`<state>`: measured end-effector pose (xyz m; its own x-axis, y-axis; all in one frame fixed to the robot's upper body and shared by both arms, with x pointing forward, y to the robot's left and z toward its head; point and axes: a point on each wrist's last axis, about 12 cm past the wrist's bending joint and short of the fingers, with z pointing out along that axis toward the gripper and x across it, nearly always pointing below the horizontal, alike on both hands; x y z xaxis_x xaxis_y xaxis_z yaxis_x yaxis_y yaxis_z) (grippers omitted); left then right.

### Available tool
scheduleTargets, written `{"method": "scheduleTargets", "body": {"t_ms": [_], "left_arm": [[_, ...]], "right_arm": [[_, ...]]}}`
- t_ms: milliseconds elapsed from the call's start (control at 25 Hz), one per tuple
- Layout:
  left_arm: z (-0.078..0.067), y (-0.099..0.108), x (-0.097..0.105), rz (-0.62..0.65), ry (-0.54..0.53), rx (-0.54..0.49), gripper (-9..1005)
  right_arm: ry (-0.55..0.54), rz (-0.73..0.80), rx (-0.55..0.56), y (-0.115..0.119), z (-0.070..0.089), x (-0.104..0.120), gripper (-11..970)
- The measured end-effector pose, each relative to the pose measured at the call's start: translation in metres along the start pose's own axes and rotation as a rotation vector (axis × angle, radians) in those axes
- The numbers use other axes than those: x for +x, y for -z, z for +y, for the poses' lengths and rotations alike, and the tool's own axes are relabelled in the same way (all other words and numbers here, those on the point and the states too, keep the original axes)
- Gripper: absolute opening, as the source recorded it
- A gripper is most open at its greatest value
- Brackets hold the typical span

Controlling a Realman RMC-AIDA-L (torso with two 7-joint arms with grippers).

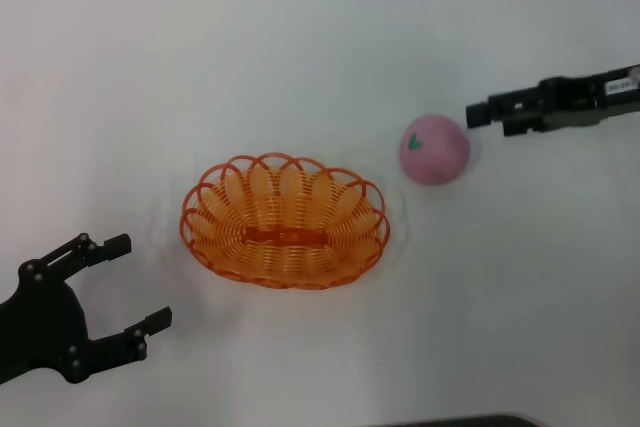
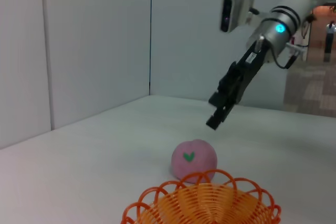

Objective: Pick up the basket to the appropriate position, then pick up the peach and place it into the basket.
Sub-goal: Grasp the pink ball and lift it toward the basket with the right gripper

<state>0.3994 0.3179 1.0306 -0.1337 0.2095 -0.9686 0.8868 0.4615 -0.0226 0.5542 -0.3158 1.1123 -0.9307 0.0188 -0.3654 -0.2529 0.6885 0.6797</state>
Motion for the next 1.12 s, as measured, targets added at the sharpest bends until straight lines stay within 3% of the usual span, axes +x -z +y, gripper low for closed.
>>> {"method": "scheduleTargets", "body": {"t_ms": [200, 600, 920, 1120], "left_arm": [[0.0, 0.0, 0.0, 0.002, 0.0, 0.0, 875], [-0.001, 0.0, 0.001, 0.003, 0.003, -0.001, 875], [-0.001, 0.003, 0.001, -0.005, 0.009, -0.011, 875], [-0.001, 0.003, 0.001, -0.006, 0.01, -0.012, 874]], "right_arm": [[0.054, 0.097, 0.167, -0.009, 0.009, -0.02, 922], [0.189, 0.205, 0.304, -0.026, 0.042, -0.052, 921], [0.252, 0.262, 0.332, -0.044, 0.061, -0.059, 920], [0.271, 0.274, 0.34, -0.052, 0.064, -0.06, 920]]}}
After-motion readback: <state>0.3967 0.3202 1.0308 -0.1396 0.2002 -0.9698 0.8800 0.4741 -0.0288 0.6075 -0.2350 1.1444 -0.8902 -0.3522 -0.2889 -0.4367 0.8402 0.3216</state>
